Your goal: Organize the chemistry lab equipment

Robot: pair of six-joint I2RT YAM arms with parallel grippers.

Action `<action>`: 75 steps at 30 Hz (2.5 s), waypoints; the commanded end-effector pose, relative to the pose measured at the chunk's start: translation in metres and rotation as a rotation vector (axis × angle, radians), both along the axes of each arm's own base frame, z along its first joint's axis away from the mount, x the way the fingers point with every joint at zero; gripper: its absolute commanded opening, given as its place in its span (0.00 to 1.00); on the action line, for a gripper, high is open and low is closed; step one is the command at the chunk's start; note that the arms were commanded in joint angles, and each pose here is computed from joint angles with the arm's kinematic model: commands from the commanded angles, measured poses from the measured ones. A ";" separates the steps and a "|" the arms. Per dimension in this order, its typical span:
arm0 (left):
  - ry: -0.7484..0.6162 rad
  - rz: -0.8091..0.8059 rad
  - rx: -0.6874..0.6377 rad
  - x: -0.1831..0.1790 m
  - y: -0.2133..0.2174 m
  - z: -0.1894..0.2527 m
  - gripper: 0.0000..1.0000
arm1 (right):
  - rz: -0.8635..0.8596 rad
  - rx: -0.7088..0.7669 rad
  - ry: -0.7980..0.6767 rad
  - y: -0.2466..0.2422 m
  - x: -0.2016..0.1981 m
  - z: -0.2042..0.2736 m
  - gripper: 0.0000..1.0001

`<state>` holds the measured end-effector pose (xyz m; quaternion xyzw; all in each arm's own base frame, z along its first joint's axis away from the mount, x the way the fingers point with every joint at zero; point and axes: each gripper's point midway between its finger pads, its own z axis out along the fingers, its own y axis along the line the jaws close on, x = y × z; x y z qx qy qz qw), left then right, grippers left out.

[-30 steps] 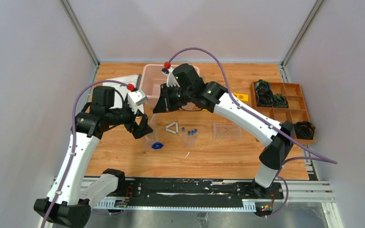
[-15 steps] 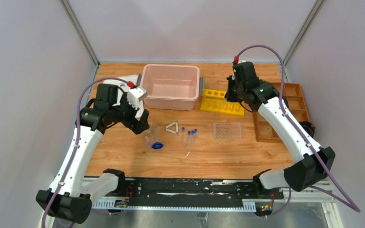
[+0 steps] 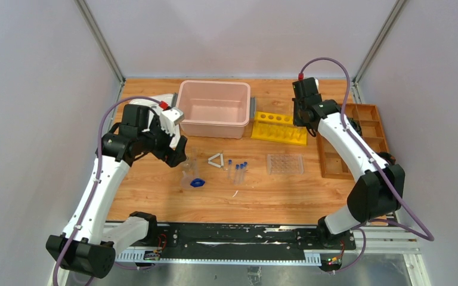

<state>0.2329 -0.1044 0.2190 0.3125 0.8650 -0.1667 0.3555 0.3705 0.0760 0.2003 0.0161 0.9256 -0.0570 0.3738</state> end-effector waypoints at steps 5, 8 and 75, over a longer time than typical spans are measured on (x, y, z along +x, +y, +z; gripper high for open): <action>-0.045 0.017 -0.007 0.008 0.000 0.016 1.00 | -0.065 0.002 -0.038 -0.013 0.017 -0.017 0.00; -0.047 0.018 -0.007 0.009 0.000 0.017 1.00 | -0.072 0.015 -0.046 -0.013 0.019 -0.023 0.00; -0.032 0.021 -0.017 0.007 -0.002 0.014 1.00 | -0.099 0.049 -0.059 -0.009 0.026 -0.058 0.00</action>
